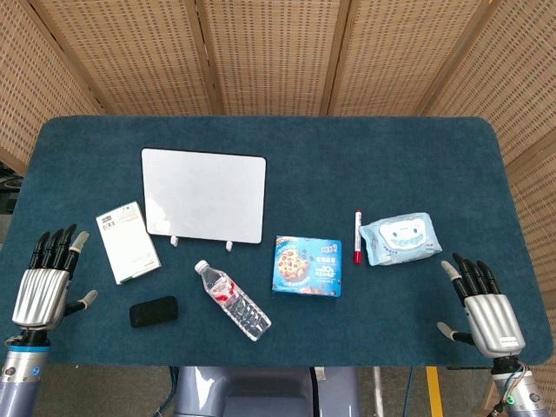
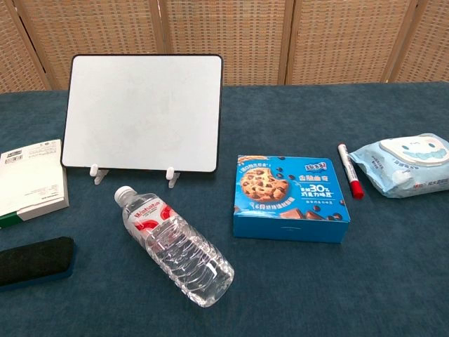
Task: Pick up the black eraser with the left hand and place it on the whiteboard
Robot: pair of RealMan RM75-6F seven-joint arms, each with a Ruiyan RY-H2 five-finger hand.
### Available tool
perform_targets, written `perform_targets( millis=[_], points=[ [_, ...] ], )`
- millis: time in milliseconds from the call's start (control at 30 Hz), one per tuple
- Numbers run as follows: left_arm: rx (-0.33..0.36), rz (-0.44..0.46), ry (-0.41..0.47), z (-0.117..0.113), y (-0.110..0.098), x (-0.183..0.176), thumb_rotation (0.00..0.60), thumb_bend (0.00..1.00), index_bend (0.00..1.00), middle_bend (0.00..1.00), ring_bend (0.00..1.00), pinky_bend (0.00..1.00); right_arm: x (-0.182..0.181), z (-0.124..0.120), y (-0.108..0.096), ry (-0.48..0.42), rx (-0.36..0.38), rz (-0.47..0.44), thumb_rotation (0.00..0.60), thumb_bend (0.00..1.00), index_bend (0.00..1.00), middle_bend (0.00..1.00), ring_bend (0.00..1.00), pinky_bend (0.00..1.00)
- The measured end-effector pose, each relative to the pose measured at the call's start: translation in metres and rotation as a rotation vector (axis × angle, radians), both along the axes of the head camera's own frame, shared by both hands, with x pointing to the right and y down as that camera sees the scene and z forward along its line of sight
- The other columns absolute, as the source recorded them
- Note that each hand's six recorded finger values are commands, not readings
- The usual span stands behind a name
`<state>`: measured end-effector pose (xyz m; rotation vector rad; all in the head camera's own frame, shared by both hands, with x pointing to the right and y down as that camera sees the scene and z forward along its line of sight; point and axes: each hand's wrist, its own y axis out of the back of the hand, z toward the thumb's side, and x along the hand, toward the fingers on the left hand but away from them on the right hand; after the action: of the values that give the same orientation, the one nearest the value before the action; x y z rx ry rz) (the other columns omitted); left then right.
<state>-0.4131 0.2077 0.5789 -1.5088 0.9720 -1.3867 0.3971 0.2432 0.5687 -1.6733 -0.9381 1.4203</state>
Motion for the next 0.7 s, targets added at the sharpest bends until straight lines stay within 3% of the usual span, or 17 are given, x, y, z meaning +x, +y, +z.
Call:
perform_targets(
  millis=[300, 700],
  points=[
    [-0.031, 0.017, 0.066, 0.001, 0.001, 0.012, 0.600, 0.00, 0.00, 0.00, 0.00, 0.00, 0.003, -0.002, -0.002, -0.009, 0.008, 0.016, 0.600, 0.05, 0.00, 0.00, 0.00, 0.00],
    [-0.194, 0.033, 0.135, 0.009, 0.010, 0.035, 0.600, 0.00, 0.09, 0.00, 0.00, 0.00, 0.005, -0.005, -0.003, -0.025, 0.013, 0.026, 0.600, 0.05, 0.00, 0.00, 0.00, 0.00]
  ],
)
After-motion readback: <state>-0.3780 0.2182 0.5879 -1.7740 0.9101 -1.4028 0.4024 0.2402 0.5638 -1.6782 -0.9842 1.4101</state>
